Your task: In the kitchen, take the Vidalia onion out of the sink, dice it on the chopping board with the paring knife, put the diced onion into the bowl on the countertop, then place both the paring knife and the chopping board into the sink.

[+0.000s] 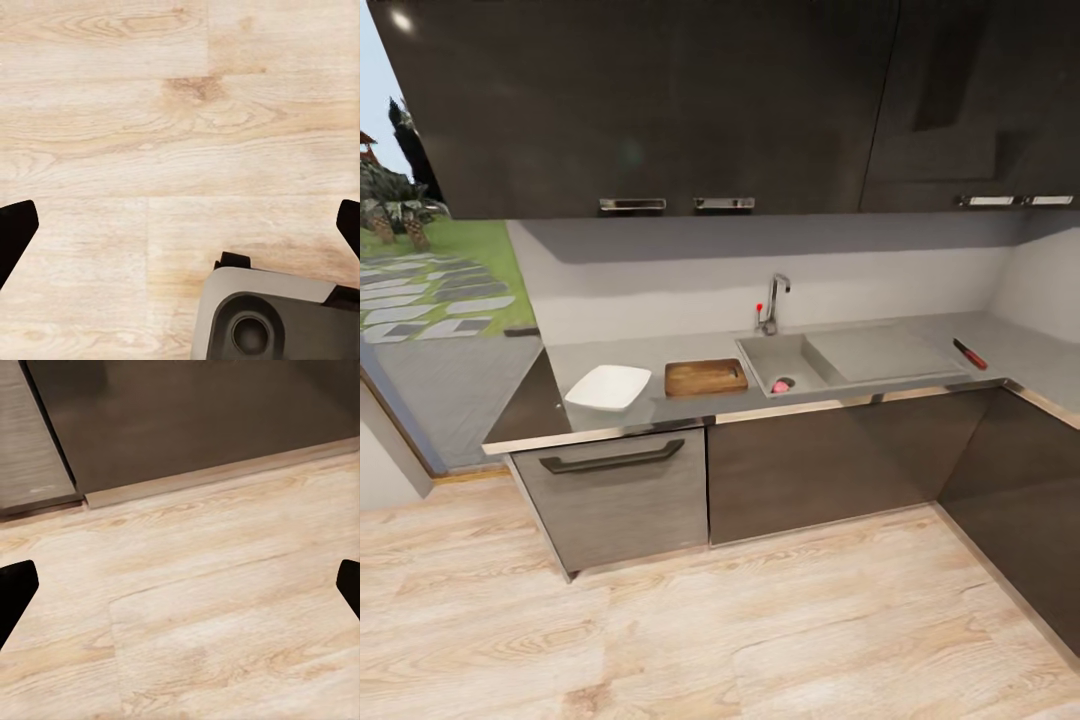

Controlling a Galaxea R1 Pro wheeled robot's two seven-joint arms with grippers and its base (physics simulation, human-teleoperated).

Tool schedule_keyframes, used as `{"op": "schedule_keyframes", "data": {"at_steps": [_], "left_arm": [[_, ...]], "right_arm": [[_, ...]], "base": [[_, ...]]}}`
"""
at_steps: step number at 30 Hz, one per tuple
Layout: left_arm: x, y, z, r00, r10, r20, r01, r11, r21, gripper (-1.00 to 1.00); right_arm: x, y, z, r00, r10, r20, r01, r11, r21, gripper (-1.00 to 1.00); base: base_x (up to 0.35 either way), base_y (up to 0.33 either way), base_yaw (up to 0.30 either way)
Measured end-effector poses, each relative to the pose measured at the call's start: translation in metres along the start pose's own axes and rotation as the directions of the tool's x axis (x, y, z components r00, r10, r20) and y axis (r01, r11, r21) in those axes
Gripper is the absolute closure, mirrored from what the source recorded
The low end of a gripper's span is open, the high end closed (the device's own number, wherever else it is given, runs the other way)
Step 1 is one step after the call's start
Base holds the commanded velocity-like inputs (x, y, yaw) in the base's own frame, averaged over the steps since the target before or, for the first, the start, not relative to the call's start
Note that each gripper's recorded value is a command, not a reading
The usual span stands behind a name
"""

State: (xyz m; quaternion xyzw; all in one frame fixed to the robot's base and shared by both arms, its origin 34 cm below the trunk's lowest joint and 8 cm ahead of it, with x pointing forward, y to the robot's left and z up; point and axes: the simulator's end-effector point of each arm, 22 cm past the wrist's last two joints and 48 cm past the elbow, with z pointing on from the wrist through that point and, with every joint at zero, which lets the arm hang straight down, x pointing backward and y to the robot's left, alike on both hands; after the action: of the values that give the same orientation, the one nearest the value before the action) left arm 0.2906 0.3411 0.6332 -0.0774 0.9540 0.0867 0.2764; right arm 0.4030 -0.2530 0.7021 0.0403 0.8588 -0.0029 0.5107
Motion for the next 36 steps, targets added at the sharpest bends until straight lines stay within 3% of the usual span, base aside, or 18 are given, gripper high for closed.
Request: {"op": "schedule_keyframes", "data": {"at_steps": [36], "left_arm": [[-0.002, 0.005, -0.026, 1.0, 0.002, -0.001, -0.002, 1.0, 0.001, -1.0]], "right_arm": [[-0.015, -0.001, -0.022, 1.0, -0.001, 0.0, 0.001, 1.0, 0.001, -1.0]], "base": [[0.0, 0.0, 0.0]]}}
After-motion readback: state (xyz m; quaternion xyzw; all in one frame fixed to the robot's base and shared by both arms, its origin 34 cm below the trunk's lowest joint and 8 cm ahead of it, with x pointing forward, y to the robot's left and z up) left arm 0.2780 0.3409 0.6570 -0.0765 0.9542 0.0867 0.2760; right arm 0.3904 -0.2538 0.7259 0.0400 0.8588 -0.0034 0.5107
